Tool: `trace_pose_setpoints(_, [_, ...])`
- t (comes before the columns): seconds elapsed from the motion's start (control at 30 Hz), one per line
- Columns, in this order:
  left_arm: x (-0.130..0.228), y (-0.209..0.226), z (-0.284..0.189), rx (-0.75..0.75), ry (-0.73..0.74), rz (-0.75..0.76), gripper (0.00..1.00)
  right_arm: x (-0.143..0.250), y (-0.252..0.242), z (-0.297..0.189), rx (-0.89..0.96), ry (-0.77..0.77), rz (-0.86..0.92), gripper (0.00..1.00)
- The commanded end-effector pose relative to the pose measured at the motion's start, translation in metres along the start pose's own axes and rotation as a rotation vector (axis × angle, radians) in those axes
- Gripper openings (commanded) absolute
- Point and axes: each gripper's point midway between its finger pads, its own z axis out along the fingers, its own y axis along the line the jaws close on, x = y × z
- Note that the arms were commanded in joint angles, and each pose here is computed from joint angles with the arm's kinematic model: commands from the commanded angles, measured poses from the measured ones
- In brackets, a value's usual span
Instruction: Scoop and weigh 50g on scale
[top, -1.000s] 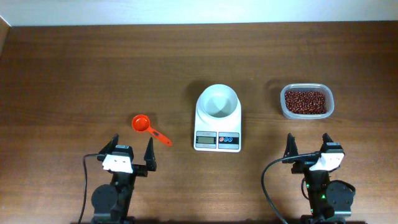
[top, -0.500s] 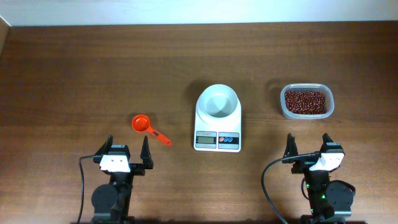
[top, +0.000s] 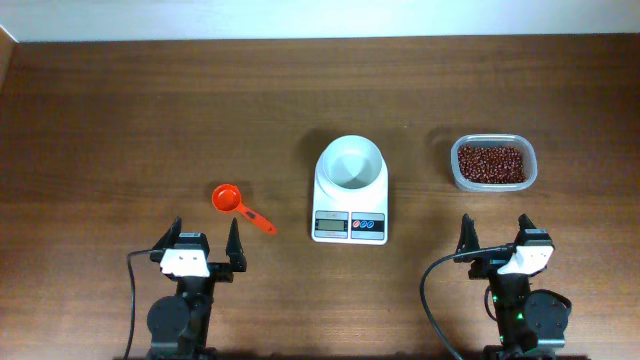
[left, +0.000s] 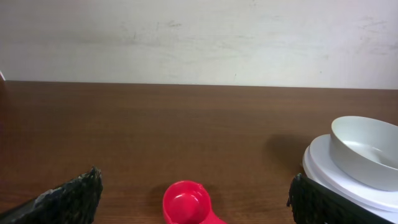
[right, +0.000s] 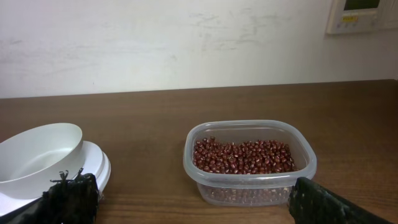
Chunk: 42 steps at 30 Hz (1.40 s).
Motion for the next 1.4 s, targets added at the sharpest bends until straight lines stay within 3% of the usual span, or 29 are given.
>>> trace_pose_setpoints(0.0, [0.000,0.001,0.000,-0.010,0.000,0.005,0.99,0.004,-0.002,0.001,0.007,0.008,0.000,0.99])
trace_pose_setpoints(0.53, [0.000,0.001,-0.006,-0.011,0.058,0.005,0.99,0.004,-0.002,0.001,0.007,0.008,0.000,0.99])
trace_pose_setpoints(1.0, [-0.063,0.000,-0.033,-0.011,0.024,0.005,0.99,0.004,-0.002,0.001,0.007,0.008,0.000,0.99])
trace_pose_setpoints(1.37, [-0.056,0.000,-0.012,-0.014,0.181,0.005,0.99,0.004,-0.002,0.001,0.007,0.008,0.000,0.99])
